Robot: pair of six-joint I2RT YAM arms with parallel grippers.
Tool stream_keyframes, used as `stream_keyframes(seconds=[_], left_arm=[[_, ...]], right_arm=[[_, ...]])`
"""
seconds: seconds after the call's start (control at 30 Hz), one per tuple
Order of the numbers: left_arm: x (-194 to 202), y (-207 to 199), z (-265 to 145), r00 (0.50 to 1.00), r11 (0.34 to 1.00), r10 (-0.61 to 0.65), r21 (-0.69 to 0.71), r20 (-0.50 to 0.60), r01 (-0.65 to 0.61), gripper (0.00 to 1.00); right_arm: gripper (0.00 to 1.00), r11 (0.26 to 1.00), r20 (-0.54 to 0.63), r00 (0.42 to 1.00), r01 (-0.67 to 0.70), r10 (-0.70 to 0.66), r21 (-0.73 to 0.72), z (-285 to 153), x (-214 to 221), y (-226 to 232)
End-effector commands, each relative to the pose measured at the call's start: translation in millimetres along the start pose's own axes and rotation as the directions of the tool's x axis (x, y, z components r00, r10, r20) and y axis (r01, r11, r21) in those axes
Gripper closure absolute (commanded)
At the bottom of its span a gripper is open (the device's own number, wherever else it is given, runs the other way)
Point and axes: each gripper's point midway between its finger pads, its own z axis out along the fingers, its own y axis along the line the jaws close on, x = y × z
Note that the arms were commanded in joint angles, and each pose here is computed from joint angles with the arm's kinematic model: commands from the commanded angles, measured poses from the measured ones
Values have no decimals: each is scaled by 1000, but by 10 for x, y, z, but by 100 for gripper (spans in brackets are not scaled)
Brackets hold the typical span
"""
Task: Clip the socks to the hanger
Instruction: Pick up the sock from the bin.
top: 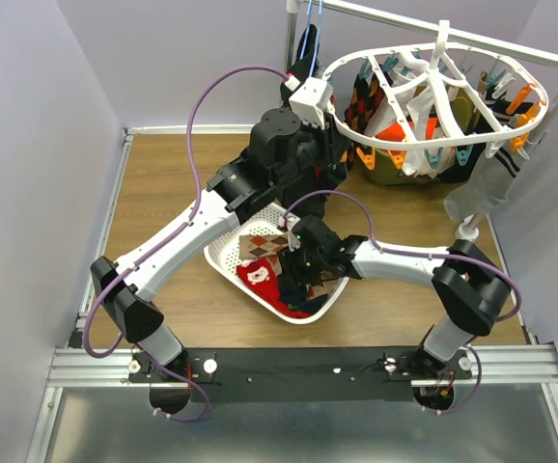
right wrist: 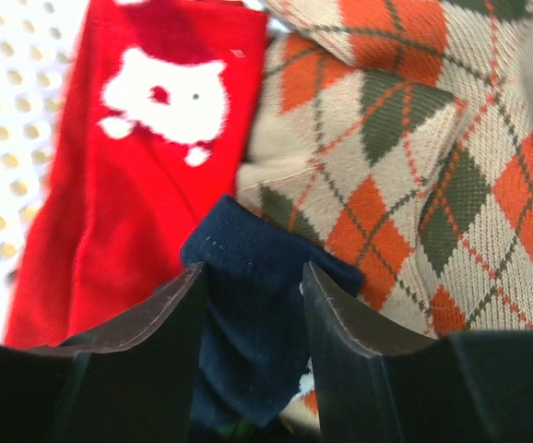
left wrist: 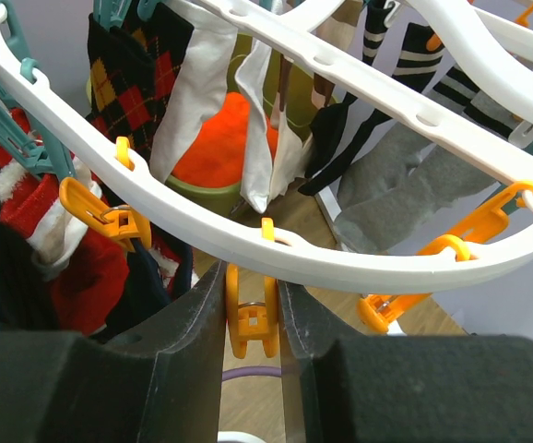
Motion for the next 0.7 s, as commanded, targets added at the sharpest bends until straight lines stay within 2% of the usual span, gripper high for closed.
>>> stream_keyframes(seconds=[0.0, 0.07, 0.1, 0.17, 0.2, 0.3, 0.43, 0.57, 0.67], left_arm=[[154, 27, 11, 999, 1000, -6, -12, -49, 6, 100], [160, 33, 0, 999, 1000, -6, -14, -50, 5, 100], [165, 40, 1, 999, 1000, -6, -17, -50, 5, 100], [175, 44, -4, 999, 1000, -6, -18, -52, 5, 100], [179, 45, -5, 999, 1000, -7, -19, -53, 6, 100], [187, 43, -2, 999, 1000, -11, -17, -54, 10, 100], [167, 32, -9, 999, 1000, -14, -14, -50, 13, 100], [96, 29, -44, 999, 1000, -14, -20, -35, 14, 100], [89, 39, -57, 999, 1000, -14, -27, -35, 13, 100]], right_arm=[[52, 990, -21, 999, -32, 35, 137, 132, 58, -177], [58, 988, -36, 999, -34, 40, 153, 128, 117, -210], [67, 988, -33, 999, -35, 40, 152, 117, 117, -211], [75, 991, -4, 1000, -28, 29, 129, 50, 44, -152], [85, 993, 3, 1000, -19, 18, 121, 29, 21, -140], [99, 995, 18, 1000, 4, -6, 96, -46, -55, -71], [99, 997, 82, 996, 13, -19, 75, -194, -221, 4], [99, 994, 231, 972, 13, -38, 111, -518, -508, 8], [99, 989, 378, 923, 19, -74, 149, -873, -775, -1]])
